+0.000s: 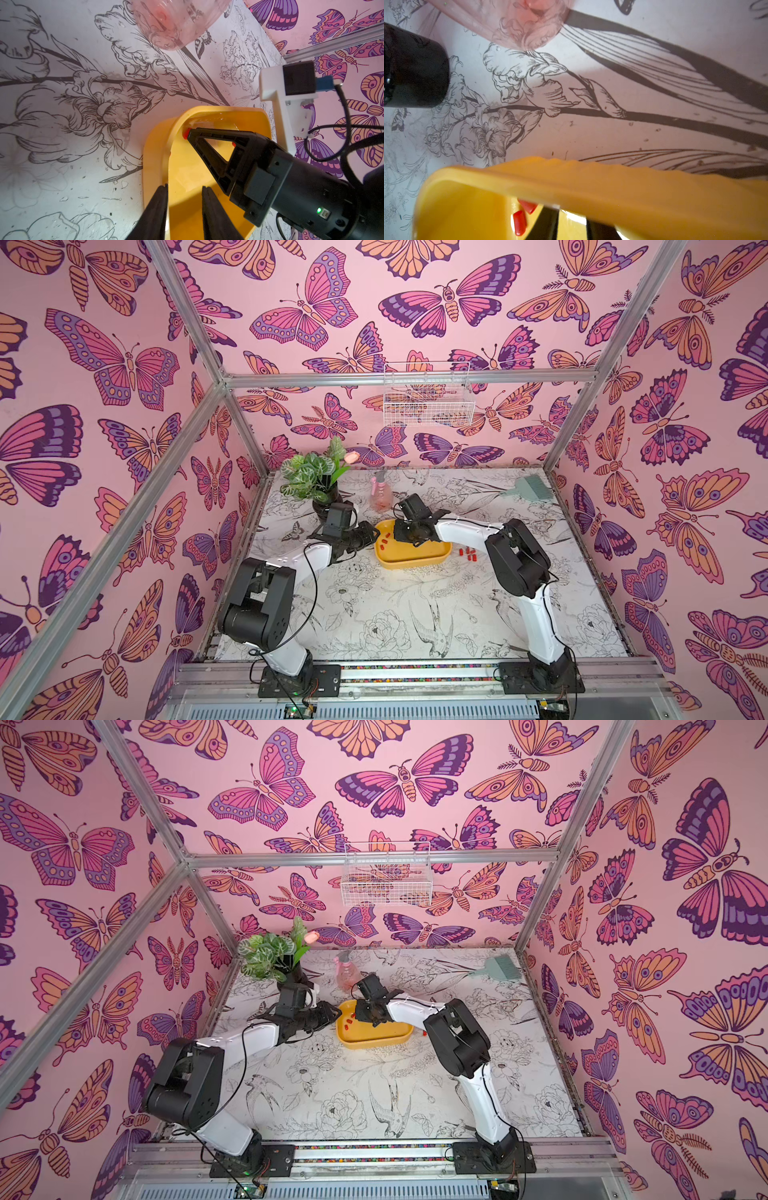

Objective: Take the screw protection sleeves out of the storage box
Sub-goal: Pick up the screw protection sleeve from the storage box.

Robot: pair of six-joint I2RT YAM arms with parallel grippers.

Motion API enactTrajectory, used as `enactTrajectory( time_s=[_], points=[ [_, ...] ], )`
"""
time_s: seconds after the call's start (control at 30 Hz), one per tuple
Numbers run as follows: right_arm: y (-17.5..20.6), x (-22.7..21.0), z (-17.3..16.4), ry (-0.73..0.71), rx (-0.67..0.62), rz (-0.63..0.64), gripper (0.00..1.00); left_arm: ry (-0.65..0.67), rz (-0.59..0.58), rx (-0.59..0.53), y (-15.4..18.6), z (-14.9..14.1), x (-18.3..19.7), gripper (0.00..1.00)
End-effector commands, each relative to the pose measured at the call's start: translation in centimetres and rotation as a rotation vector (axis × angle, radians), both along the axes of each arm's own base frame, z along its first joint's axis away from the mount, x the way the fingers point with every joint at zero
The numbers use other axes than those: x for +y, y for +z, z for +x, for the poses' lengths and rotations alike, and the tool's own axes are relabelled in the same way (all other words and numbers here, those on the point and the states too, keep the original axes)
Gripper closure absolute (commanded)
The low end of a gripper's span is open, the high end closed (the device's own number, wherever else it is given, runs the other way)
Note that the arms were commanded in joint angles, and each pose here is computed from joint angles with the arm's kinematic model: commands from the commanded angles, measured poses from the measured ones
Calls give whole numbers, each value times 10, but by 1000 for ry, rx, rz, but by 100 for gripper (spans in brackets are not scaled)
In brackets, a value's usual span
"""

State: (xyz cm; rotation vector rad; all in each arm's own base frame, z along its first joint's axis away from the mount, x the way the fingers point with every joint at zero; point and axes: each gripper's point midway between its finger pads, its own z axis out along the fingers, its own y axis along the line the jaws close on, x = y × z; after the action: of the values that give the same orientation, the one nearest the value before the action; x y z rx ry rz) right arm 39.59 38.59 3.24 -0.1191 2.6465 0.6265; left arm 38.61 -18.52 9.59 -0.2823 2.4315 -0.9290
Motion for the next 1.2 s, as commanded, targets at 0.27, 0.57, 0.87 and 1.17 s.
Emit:
enactTrajectory(
  time_s=[0.27, 0.57, 0.87, 1.17],
  points=[
    [-13, 2, 6, -8, 34, -23, 72, 1, 8, -10, 1, -3, 1, 67],
    [-13, 3, 6, -5, 36, -18, 86, 2, 6, -11, 2, -3, 1, 67],
    [14, 0, 4, 7, -21, 10, 94, 3, 7, -11, 2, -3, 1, 67],
    [53, -10, -3, 29, -91, 26, 95, 4, 9, -12, 2, -2, 2, 67]
  ],
)
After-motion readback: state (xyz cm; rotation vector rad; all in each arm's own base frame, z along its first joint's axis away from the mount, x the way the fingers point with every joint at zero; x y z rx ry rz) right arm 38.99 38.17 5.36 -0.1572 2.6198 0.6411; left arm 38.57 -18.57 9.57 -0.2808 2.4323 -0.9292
